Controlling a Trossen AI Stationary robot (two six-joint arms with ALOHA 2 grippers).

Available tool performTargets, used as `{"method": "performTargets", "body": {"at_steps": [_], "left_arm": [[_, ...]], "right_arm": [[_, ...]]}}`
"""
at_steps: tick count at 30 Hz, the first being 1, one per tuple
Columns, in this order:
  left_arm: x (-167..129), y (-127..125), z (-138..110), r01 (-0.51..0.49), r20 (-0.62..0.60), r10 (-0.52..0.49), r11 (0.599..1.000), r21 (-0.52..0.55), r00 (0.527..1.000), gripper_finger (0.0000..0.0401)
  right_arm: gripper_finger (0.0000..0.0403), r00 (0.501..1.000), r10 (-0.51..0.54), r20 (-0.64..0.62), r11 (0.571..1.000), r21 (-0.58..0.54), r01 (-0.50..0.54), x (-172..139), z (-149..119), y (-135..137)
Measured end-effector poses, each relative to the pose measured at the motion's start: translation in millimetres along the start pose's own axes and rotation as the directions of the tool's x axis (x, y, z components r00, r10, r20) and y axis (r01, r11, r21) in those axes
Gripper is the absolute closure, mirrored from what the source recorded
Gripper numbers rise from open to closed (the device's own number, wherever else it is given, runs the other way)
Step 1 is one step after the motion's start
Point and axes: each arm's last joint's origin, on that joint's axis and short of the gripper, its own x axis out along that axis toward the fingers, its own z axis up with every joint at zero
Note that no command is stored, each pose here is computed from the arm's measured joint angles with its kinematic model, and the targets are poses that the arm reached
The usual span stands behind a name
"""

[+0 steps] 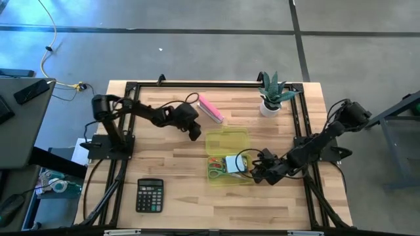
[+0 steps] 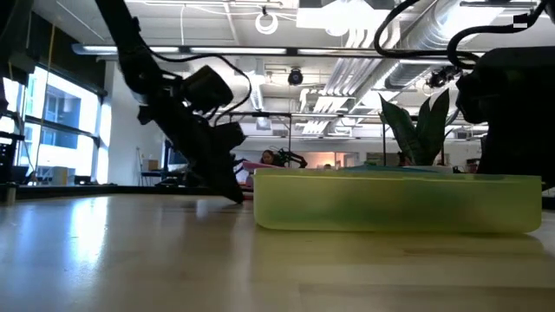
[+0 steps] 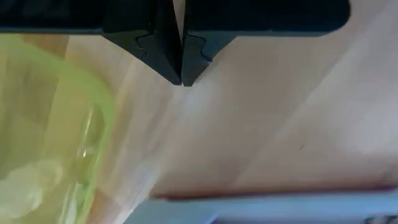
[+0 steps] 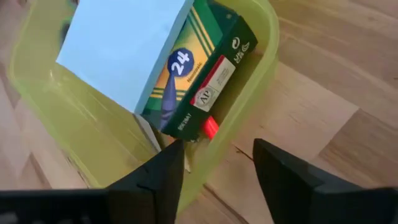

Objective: Pack school essentials
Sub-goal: Close the yellow supply box

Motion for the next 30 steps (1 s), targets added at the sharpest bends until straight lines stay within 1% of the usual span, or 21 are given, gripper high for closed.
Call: {"method": "performTargets", "body": {"at_steps": [5,8,13,18,22,25,30], "left_arm": [[17.3,4.8,10.3,0.028,-0.027,-0.029,1.0,-0.007,0.999,0.0401],[18.0,3.2,14.4,0.032,-0.038,-0.032,0.999,-0.015,0.999,0.0401],[18.8,-3.7,14.1,0.089,-0.055,-0.091,0.995,-0.038,0.994,0.0401],[19.6,-9.8,12.3,0.107,-0.061,-0.11,0.993,-0.038,0.992,0.0401],[20.1,-15.9,10.2,0.188,-0.081,-0.192,0.981,-0.044,0.978,0.0401],[20.1,-18.7,8.6,0.235,-0.1,-0.243,0.969,-0.08,0.965,0.0401],[20.0,-24.7,6.6,0.283,-0.12,-0.293,0.955,-0.094,0.949,0.0401]], "right_arm": [[0.0266,1.0,0.002,-0.003,1.0,0.01,-0.002,0.9,2.3,0.5],[0.0289,1.0,0.007,-0.002,1.0,0.011,-0.007,0.9,2.4,1.0],[0.0318,1.0,0.012,0.003,1.0,0.014,-0.012,1.0,2.7,1.5],[0.0336,1.0,0.014,0.009,1.0,0.015,-0.014,1.0,3.0,1.7],[0.0345,0.999,0.012,0.03,1.0,0.015,-0.013,1.0,3.6,1.7],[0.0351,0.999,0.012,0.034,1.0,0.014,-0.012,0.9,3.7,1.7],[0.0362,0.999,0.01,0.044,1.0,0.014,-0.011,1.0,4.0,1.6]]}}
